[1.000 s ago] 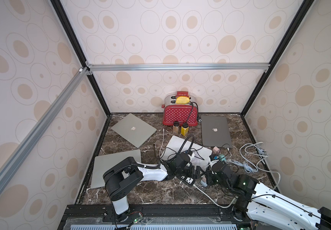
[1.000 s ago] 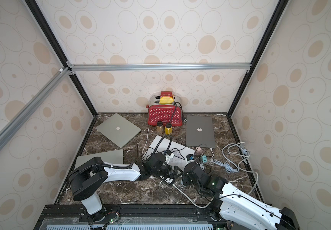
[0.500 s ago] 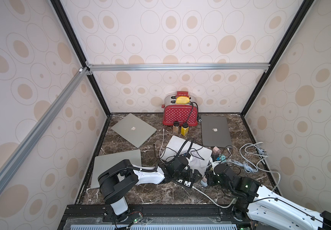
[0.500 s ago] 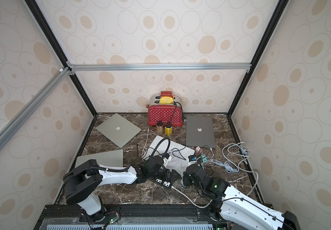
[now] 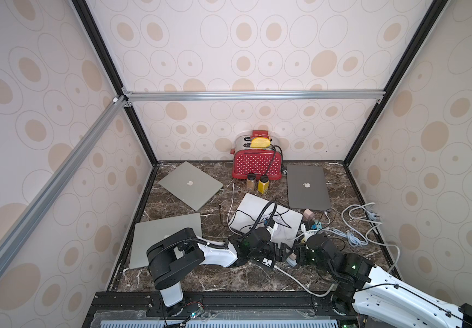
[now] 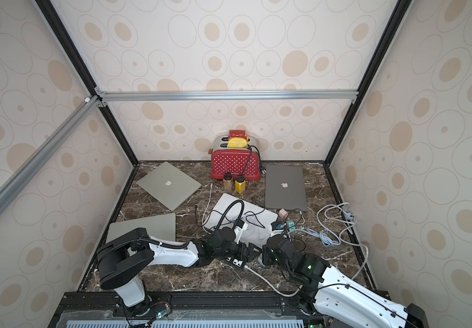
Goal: Unplug the laptop charger
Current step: Remove the charging cable from the plug.
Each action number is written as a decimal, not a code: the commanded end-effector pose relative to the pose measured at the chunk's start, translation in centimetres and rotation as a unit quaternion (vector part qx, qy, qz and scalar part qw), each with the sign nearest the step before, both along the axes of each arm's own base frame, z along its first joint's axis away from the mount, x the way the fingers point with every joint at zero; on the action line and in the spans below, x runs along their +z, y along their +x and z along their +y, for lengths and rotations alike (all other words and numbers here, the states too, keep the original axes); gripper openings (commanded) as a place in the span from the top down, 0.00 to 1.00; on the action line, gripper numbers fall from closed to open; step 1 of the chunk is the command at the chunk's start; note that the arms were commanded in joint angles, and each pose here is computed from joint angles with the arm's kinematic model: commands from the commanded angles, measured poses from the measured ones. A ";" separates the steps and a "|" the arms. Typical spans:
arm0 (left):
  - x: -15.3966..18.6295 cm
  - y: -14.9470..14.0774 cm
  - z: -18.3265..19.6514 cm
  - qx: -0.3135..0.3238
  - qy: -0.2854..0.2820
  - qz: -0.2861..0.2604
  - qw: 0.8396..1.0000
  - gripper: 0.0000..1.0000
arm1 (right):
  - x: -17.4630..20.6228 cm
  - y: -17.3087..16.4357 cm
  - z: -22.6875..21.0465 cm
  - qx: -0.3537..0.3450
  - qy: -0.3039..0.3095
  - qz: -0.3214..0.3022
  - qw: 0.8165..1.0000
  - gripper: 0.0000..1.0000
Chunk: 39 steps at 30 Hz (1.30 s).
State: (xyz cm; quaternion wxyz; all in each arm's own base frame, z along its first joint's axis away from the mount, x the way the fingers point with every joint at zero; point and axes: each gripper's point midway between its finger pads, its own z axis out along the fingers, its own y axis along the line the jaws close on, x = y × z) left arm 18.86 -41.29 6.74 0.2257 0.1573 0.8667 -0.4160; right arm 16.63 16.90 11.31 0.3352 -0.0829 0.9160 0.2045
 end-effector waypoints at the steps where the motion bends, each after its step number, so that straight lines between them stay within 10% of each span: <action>1: -6.6 -1.8 3.1 0.006 0.110 0.033 0.993 0.01 | -0.2 0.0 -0.5 -0.015 0.001 -0.001 1.000 1.00; 39: -11.1 -5.6 4.8 -0.028 0.241 0.098 0.965 0.01 | 4.9 1.3 1.7 0.040 0.081 -0.133 0.987 1.00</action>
